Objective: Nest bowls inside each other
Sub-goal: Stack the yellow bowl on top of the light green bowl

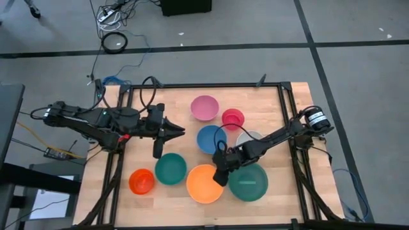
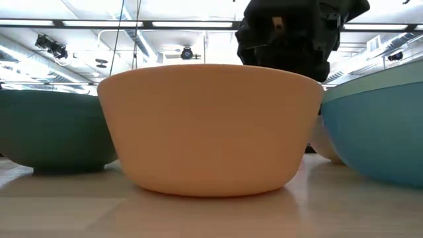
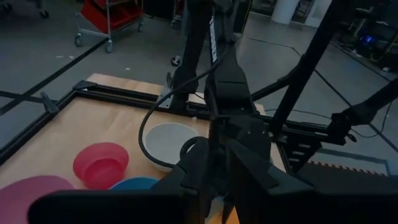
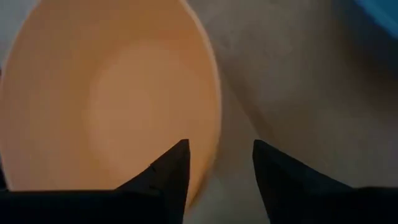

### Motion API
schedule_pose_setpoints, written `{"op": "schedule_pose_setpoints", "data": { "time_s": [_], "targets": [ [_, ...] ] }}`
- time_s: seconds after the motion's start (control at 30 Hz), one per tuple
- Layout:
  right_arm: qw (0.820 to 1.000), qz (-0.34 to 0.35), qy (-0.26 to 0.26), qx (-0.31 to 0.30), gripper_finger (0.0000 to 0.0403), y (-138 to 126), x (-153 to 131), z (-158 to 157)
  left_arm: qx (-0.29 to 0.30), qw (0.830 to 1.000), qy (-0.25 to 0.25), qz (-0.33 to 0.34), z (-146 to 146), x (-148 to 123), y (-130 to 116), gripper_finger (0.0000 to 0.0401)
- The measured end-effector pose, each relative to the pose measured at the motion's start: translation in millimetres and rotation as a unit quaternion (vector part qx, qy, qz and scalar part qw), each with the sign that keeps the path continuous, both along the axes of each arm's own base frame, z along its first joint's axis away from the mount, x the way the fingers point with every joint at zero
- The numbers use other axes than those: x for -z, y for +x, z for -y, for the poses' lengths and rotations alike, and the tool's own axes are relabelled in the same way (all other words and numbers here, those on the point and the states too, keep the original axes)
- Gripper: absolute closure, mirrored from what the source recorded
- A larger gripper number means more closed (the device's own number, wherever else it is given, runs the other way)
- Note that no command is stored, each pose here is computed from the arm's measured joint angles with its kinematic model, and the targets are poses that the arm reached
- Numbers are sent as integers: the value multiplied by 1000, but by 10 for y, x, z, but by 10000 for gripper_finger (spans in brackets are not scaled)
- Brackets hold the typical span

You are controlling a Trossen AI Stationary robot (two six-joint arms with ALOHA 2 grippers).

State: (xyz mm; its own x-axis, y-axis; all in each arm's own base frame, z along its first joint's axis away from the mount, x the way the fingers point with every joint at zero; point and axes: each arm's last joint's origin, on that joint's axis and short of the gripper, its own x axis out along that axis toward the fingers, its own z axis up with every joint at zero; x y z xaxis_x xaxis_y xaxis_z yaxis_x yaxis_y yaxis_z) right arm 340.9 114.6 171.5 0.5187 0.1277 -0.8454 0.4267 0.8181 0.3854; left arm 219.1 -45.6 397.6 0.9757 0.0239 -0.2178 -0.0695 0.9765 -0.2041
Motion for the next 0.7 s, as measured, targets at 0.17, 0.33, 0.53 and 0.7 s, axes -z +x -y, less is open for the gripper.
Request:
{"op": "schedule_pose_setpoints", "data": {
  "time_s": [0.17, 0.33, 0.53, 0.7],
  "targets": [
    [1000, 21, -5, -5, 326, 18, -57, 19, -1, 1000, 1, 0, 0, 0, 0, 337],
    [1000, 26, -5, -15, 394, 26, -61, 14, 0, 1000, 1, 0, 0, 0, 0, 337],
    [1000, 27, -3, -15, 399, 28, -64, 14, 0, 1000, 3, 0, 0, 0, 0, 337],
    [999, 52, 3, -15, 400, 17, -202, 45, 0, 1000, 4, -1, 0, 3, 0, 337]
  ]
}}
